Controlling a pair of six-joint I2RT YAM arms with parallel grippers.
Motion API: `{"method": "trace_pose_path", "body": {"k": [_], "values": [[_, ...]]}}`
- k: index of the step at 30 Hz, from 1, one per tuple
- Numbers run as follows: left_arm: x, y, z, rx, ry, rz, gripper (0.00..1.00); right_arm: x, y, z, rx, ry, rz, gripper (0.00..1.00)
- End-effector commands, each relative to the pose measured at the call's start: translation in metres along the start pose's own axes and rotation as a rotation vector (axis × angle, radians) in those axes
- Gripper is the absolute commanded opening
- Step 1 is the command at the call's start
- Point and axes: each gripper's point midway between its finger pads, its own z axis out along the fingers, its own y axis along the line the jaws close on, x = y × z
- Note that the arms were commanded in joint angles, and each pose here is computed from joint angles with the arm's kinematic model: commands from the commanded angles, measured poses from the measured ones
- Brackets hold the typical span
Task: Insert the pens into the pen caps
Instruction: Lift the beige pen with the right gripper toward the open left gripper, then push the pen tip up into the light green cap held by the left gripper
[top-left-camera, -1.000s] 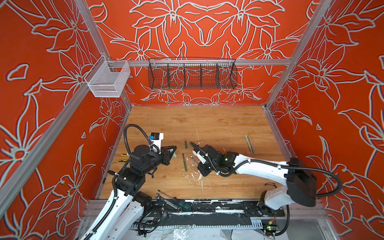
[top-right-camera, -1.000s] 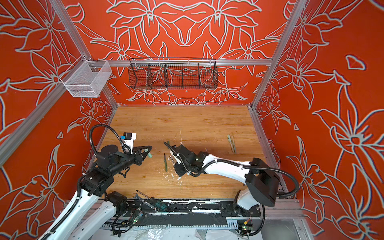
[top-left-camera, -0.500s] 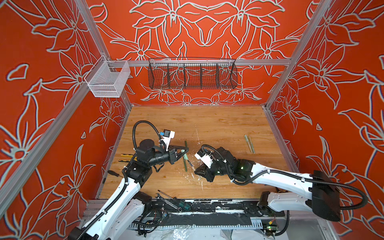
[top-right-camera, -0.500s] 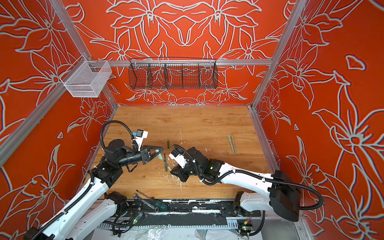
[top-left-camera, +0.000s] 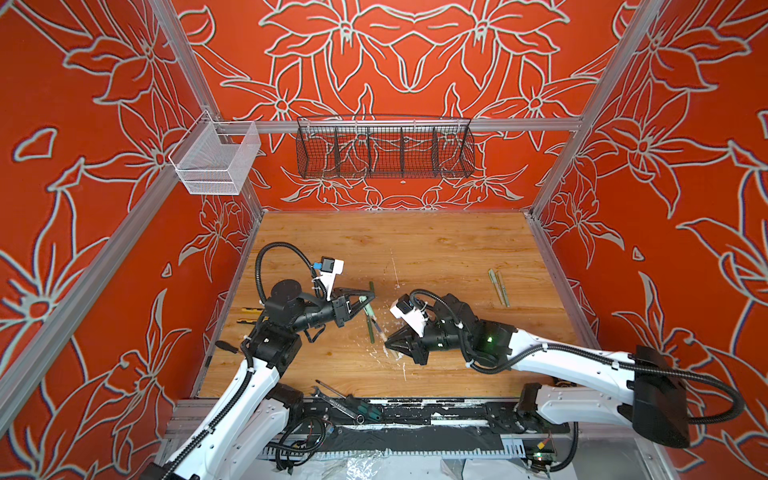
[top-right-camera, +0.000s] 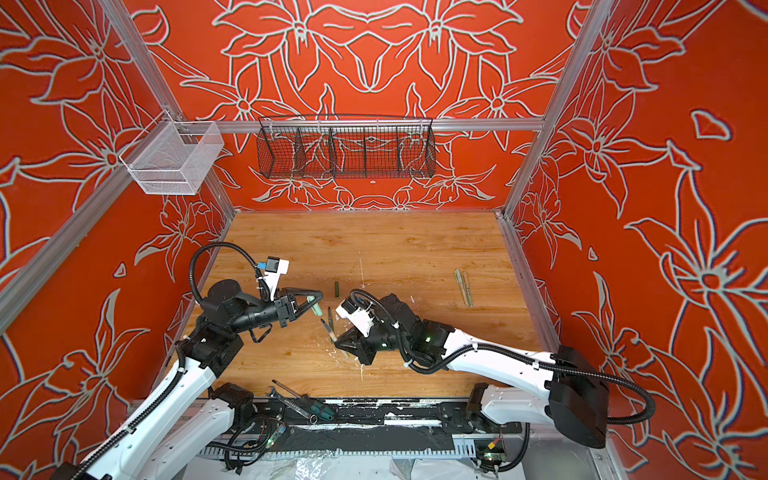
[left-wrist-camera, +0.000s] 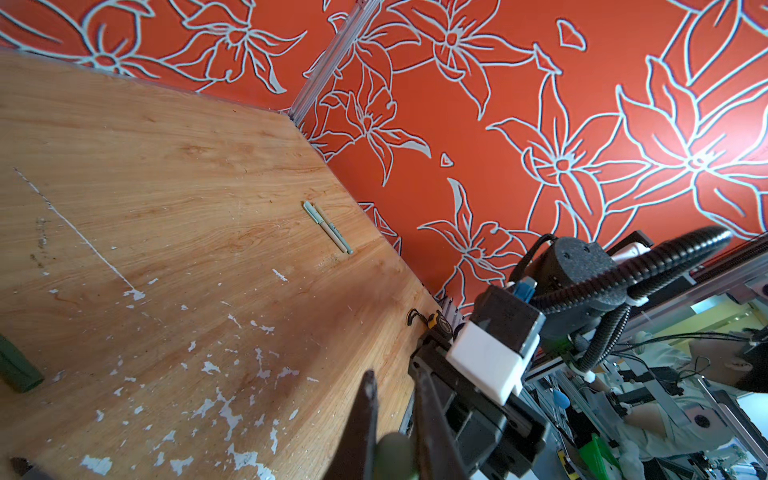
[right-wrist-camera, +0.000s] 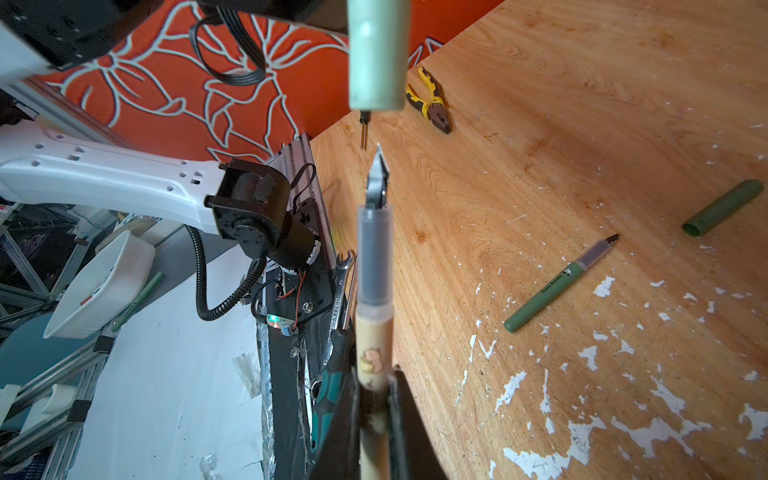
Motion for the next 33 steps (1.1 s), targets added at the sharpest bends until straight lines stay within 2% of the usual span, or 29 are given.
{"method": "trace_pose_path", "body": {"k": [1, 22, 33], "values": [[-0.007, -0.005, -0.002, 0.026, -0.023, 0.014, 0.0, -0.002, 0.006, -0.003, -0.02, -0.022, -0.021, 0.0], [-0.001, -0.014, 0.001, 0.122, 0.018, 0.004, 0.0, -0.017, 0.003, -0.013, 0.03, -0.086, -0.047, 0.0], [-0.002, -0.013, 0.001, 0.113, 0.011, 0.001, 0.0, -0.023, 0.008, -0.01, 0.002, -0.087, -0.059, 0.0]]}}
